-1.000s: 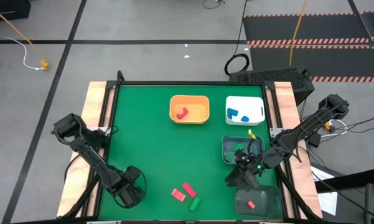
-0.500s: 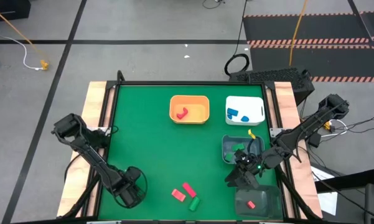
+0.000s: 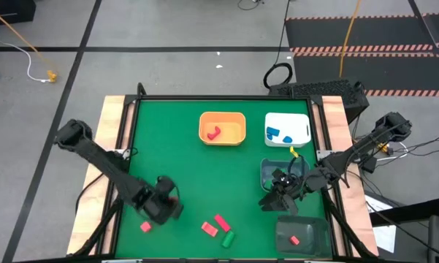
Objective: Sort & place blocks by color
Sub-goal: Put the left red block into the yellow bin, then put the right orange block into the black bin
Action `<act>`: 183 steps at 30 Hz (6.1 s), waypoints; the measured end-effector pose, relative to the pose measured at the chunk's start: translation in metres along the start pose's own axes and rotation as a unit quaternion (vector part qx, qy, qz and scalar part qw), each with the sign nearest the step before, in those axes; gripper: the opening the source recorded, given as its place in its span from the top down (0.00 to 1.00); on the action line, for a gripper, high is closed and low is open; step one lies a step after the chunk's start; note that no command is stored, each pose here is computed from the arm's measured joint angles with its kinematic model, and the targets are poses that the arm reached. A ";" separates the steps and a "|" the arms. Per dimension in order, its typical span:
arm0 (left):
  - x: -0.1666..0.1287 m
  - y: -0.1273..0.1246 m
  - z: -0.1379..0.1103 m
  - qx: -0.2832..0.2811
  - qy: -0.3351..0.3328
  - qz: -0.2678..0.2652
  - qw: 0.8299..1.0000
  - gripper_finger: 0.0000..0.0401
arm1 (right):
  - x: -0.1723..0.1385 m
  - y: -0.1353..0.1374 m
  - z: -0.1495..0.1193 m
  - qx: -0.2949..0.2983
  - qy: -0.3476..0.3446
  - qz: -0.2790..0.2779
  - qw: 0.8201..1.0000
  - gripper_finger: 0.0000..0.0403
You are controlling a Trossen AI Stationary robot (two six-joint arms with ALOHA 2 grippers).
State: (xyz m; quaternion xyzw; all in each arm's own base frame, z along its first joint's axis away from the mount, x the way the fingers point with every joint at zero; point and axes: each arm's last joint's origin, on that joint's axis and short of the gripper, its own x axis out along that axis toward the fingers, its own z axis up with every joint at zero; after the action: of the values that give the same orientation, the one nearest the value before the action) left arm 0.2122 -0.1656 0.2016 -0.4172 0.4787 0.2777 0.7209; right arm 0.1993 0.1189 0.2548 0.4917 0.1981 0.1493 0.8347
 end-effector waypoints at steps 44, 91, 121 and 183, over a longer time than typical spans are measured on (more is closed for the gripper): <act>0.028 0.034 0.254 0.124 -0.282 0.009 0.951 0.54 | -0.029 -0.052 0.106 -0.150 -0.247 -0.178 0.941 0.53; 0.045 -0.055 0.134 0.221 -0.098 -0.273 0.931 0.38 | -0.018 -0.036 0.083 -0.161 -0.180 -0.110 0.964 0.53; 0.087 -0.058 0.010 0.606 -0.089 -0.161 0.774 0.38 | 0.018 0.010 0.007 -0.163 -0.253 -0.027 0.953 0.53; 0.111 -0.067 -0.013 0.604 -0.130 -0.196 0.762 0.38 | 0.028 0.002 0.002 -0.156 -0.243 -0.038 0.957 0.53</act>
State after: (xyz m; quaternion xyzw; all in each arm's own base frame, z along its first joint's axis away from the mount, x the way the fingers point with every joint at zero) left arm 0.3027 -0.2098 0.1196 0.0597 0.3564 -0.1647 0.9177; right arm 0.2245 0.1303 0.2528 0.3691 -0.0178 0.0230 0.9289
